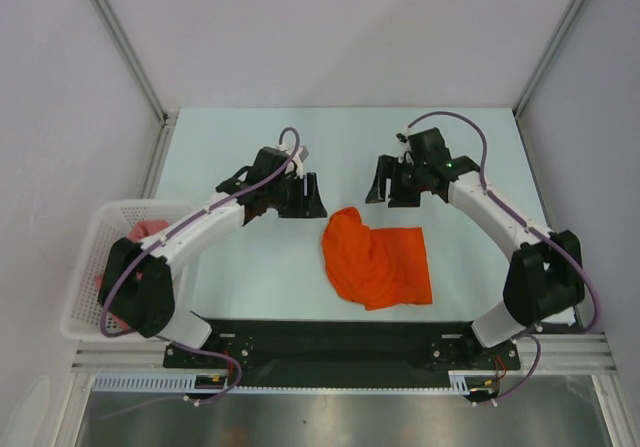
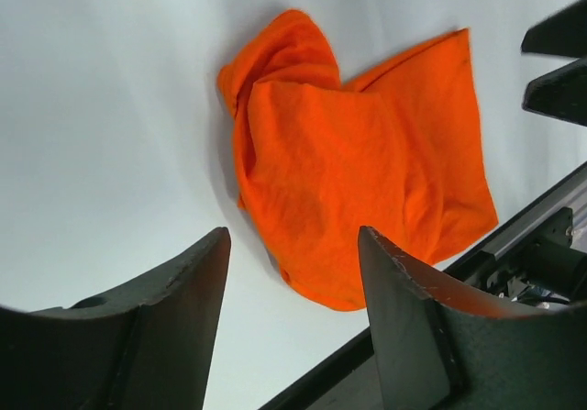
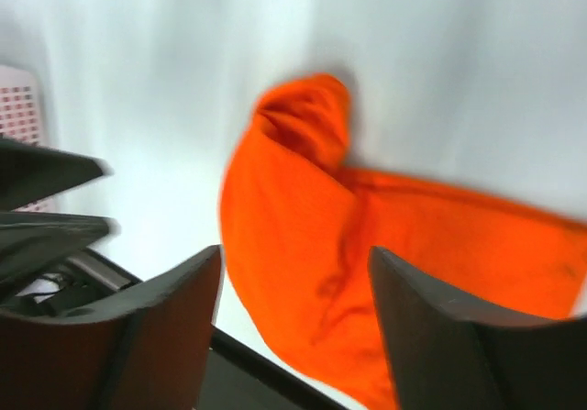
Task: Fold and stack the t-shirts
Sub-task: Move the tshirt to the center of the board, then flatten the tshirt out
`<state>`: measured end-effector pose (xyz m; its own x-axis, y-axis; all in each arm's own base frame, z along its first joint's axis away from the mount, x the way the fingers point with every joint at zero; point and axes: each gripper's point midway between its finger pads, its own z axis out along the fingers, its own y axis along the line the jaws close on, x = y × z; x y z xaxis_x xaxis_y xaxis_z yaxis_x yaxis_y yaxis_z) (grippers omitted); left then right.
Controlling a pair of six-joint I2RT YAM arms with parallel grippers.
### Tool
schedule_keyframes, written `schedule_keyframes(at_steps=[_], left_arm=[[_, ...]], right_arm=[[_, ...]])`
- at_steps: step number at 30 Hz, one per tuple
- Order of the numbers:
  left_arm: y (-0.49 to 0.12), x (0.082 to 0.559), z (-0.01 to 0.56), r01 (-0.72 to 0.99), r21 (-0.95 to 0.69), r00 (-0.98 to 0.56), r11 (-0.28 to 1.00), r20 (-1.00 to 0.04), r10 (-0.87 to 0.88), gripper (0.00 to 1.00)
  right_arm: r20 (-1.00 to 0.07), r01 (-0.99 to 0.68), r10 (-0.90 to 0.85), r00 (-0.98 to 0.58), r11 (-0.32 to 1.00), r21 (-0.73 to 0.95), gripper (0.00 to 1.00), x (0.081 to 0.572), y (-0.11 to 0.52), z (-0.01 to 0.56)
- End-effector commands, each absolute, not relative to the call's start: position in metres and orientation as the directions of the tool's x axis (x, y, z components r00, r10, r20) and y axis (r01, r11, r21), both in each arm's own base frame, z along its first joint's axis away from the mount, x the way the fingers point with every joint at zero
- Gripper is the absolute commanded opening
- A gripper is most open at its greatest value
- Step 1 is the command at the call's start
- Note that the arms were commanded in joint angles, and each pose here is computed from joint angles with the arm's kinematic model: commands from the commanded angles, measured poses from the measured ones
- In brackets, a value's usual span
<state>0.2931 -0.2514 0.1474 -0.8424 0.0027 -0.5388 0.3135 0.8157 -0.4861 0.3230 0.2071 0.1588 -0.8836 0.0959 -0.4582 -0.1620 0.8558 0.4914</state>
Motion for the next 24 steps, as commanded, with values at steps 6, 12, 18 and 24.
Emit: schedule_keyframes(at_steps=[6,12,18,24], left_arm=[[-0.273,0.273,0.087,0.280,-0.610,-0.931,0.742,-0.362,0.054,0.69],[-0.278,0.270,0.047,0.228,-0.640,-0.957,0.733,-0.286,0.048,0.65],[-0.282,0.277,0.033,0.159,-0.702,-0.971,0.694,-0.238,-0.019,0.54],[-0.273,0.279,0.021,0.073,-0.729,-0.983,0.681,-0.169,-0.076,0.41]], right_arm=[[-0.426,-0.350,-0.107,-0.899,0.759,0.549,0.82,0.343,0.278,0.141],[-0.375,-0.336,-0.148,-0.915,0.792,0.509,0.69,0.356,0.298,0.106],[-0.326,-0.317,-0.166,-0.931,0.810,0.494,0.50,0.362,0.305,0.080],[-0.294,-0.292,-0.160,-0.942,0.823,0.488,0.43,0.363,0.307,0.066]])
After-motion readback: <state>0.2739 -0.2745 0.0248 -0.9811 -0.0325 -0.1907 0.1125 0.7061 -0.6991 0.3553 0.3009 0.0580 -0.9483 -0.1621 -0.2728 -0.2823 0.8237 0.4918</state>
